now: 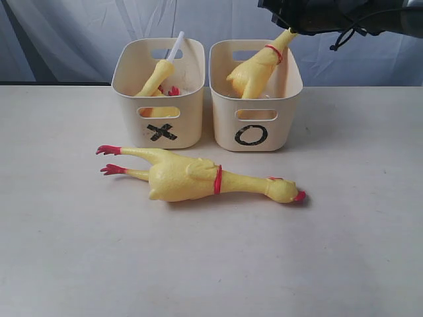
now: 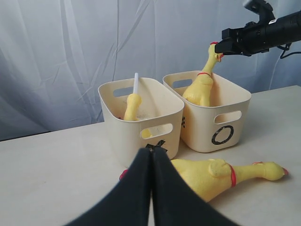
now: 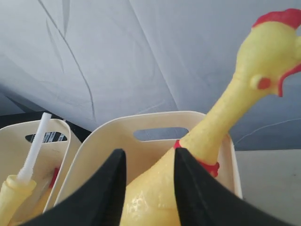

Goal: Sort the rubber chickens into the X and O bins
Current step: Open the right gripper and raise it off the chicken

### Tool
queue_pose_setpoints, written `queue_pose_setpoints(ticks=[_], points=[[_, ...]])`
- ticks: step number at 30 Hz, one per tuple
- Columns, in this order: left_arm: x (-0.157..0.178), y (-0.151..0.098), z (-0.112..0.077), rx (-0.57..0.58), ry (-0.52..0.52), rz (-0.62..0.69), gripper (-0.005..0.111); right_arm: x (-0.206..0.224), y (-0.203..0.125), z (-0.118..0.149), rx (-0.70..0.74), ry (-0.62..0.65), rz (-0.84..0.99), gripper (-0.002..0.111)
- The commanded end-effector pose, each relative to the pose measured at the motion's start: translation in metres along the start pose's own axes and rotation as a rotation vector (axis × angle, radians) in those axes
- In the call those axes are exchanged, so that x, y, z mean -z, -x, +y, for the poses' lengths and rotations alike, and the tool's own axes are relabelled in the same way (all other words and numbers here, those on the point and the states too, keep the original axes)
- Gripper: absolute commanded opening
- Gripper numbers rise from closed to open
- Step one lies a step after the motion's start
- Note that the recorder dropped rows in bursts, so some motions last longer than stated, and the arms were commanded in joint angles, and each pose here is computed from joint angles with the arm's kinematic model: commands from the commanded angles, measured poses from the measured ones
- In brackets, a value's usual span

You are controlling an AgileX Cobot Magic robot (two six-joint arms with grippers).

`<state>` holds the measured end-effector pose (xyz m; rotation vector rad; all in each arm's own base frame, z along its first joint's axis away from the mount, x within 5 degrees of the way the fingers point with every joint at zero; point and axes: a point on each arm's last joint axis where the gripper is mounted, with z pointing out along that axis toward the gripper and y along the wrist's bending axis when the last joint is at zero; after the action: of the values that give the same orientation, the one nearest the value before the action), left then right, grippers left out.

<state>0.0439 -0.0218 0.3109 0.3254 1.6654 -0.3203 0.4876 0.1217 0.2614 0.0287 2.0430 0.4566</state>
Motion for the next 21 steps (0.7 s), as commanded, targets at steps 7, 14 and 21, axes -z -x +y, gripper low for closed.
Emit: queue_pose_setpoints(ticks=[7,14,21], points=[[0.001,-0.001,-0.001,0.011,-0.006,-0.005,0.0,0.001,-0.002,0.0,0.033,0.006,0.032,0.034],[0.001,-0.001,-0.001,0.011,-0.006,-0.005,0.0,0.007,-0.004,0.005,0.062,0.037,0.104,0.034],[0.001,-0.001,0.0,0.006,-0.004,-0.005,0.0,0.037,0.014,0.02,0.117,0.092,0.135,0.034]])
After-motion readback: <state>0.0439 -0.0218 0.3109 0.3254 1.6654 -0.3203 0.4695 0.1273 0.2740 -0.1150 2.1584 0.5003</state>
